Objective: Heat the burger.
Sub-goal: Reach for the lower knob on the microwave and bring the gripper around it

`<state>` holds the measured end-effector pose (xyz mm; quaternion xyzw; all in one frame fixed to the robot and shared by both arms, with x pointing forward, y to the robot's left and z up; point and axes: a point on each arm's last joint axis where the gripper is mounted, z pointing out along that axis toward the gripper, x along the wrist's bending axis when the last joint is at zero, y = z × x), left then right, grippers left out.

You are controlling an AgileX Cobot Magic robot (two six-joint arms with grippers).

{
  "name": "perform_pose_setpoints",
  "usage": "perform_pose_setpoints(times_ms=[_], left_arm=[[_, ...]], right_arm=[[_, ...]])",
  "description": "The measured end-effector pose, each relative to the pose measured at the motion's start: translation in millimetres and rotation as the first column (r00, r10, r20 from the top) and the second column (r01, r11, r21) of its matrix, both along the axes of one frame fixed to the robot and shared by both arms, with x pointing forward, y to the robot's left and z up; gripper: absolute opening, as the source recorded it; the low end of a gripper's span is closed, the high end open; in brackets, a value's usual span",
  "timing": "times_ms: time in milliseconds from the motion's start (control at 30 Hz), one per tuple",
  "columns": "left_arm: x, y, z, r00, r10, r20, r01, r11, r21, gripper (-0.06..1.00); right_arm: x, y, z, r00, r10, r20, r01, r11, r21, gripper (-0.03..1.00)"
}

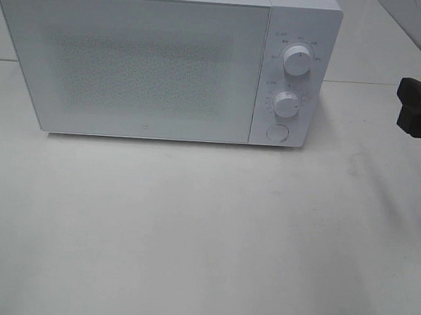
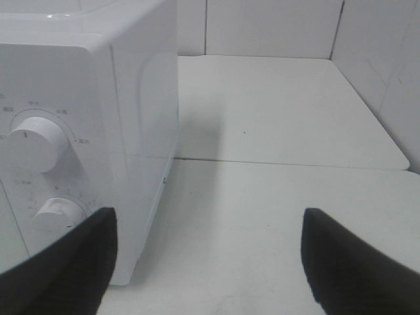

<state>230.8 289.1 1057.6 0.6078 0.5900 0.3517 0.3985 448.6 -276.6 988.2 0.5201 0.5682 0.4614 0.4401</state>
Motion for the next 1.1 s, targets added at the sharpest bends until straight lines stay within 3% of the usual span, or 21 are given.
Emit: perform_pose_setpoints(times_ms=[300,633,1100], left_arm=[[0,0,0,1.0,0.0,0.0,0.0,1.0,0.0,0.98],[0,0,0,1.0,0.0,0.0,0.0,1.0,0.0,0.98],[0,0,0,1.0,0.0,0.0,0.0,1.0,0.0,0.98]], right_arm=[[1,31,-19,1.0,0.006,-0.004,-0.006,0.999,-0.052,0.75],[-3,60,-37,1.0,-0.025,-0.004,0.025,0.999,-0.025,0.75],[0,110,-51,1.0,-0.006,-0.01,0.005,0.997,-0.082,0.75]])
